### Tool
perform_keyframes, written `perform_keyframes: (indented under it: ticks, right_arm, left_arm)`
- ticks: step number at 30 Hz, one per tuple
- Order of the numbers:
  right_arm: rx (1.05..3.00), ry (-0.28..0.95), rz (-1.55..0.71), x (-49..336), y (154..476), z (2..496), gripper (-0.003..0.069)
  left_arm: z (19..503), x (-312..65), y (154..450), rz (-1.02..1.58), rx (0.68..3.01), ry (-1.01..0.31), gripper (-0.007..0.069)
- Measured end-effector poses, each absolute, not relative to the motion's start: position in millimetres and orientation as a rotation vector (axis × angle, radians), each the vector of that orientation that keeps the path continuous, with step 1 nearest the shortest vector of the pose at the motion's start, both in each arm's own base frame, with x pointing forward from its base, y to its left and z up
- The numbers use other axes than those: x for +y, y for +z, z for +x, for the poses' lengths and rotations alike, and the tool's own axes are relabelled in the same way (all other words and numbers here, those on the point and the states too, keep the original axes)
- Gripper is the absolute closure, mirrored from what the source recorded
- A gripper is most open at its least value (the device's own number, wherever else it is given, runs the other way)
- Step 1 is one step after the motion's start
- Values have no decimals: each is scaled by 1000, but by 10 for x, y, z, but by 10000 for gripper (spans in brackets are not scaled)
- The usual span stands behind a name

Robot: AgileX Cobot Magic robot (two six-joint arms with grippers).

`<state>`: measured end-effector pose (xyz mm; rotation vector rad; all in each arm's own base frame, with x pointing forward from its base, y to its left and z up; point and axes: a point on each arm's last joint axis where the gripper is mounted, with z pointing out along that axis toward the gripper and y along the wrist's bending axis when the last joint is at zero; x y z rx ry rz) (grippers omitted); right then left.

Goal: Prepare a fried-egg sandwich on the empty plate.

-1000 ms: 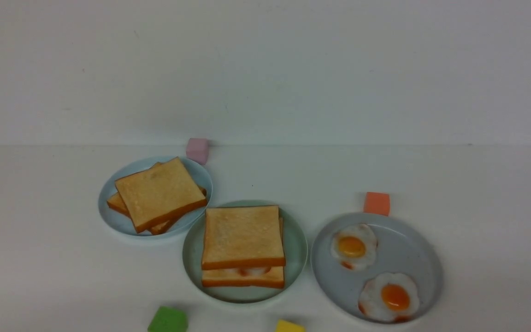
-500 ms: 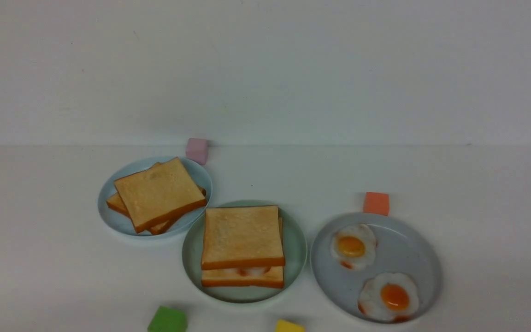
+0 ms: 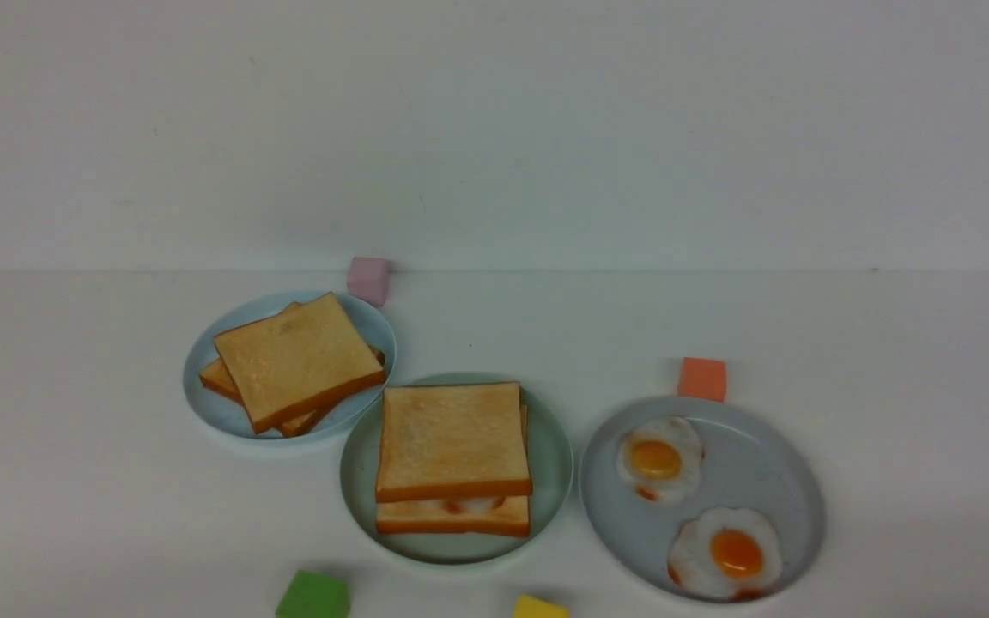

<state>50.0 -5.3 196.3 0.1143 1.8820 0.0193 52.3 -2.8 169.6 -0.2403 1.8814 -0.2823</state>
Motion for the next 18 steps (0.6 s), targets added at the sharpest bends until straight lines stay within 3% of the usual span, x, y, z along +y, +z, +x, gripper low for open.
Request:
perform_keyframes:
  ticks: [3,18]
  right_arm:
    - [1918,19,119,-52,1723,504,567]
    - [1873,27,109,-44,1737,520,553]
  left_arm:
    - [523,-28,1698,-240,1879,-283,599]
    - [523,-28,1694,-240,1883,-282,586]
